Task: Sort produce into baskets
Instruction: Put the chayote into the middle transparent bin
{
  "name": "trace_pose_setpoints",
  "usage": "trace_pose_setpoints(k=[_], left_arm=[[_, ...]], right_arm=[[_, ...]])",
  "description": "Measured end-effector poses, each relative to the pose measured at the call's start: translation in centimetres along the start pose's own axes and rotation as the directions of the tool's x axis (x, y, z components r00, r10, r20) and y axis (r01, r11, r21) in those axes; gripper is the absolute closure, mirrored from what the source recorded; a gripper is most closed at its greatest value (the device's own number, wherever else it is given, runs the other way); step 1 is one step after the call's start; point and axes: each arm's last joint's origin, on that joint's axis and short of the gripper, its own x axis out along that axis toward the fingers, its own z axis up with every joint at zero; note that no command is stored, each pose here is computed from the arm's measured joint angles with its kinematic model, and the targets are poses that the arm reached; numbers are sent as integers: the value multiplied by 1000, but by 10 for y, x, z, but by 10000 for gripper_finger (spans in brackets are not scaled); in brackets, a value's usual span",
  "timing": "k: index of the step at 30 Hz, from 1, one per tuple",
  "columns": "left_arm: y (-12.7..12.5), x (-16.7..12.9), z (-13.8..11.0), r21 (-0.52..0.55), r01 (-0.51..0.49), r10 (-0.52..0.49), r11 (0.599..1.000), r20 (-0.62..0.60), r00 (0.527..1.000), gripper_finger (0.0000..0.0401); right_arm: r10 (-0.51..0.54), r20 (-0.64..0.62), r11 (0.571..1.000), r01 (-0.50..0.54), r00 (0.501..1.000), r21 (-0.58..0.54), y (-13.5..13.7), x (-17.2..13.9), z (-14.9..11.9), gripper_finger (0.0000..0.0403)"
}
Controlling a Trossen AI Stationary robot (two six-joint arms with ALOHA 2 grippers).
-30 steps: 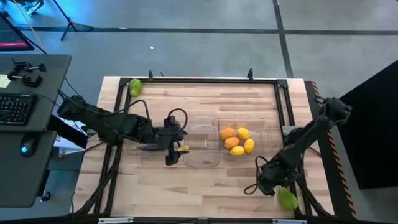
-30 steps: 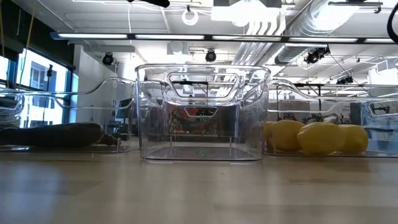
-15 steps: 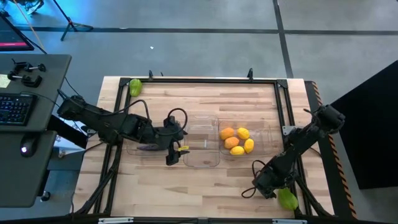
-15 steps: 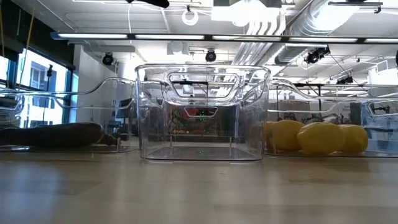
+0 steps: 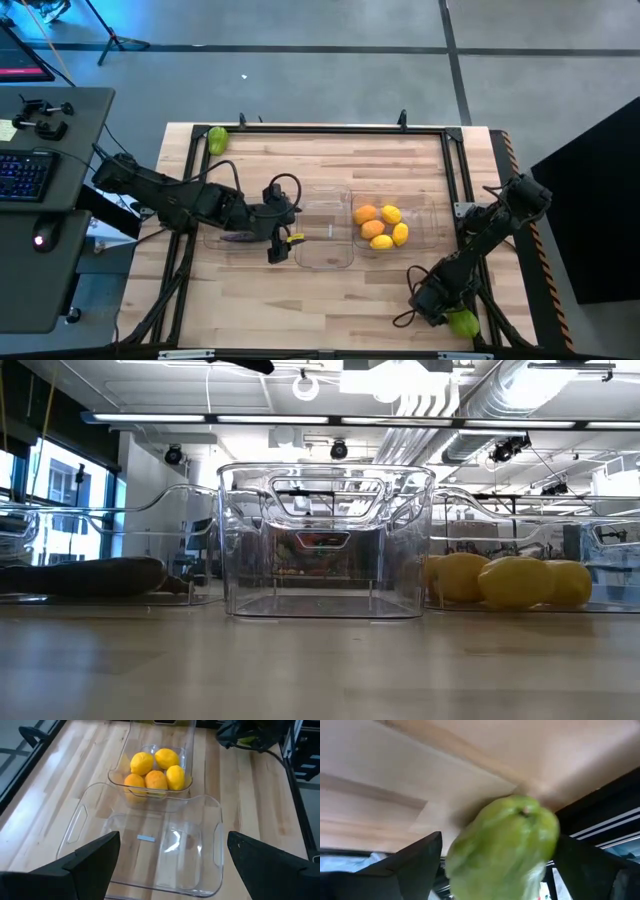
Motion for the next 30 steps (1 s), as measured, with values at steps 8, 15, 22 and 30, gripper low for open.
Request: trace_pose_setpoints(k=[8, 15, 22, 30], left_arm=[[5, -15, 3, 32, 9, -10, 999, 34, 999, 45], [35, -83, 20, -21, -161, 161, 987, 280, 947, 45], [57, -125, 19, -177, -250, 302, 952, 406, 862, 45], [54, -118, 19, -220, -240, 311, 946, 388, 868, 45]], right_arm=[[39, -5, 997, -40, 999, -65, 7, -3, -4, 201], [147, 34, 958, -134, 988, -252, 30, -35, -17, 248], [480, 179, 788, -332, 859, -518, 59, -121, -23, 216], [742, 452, 576, -125, 495, -808, 74, -227, -13, 213]])
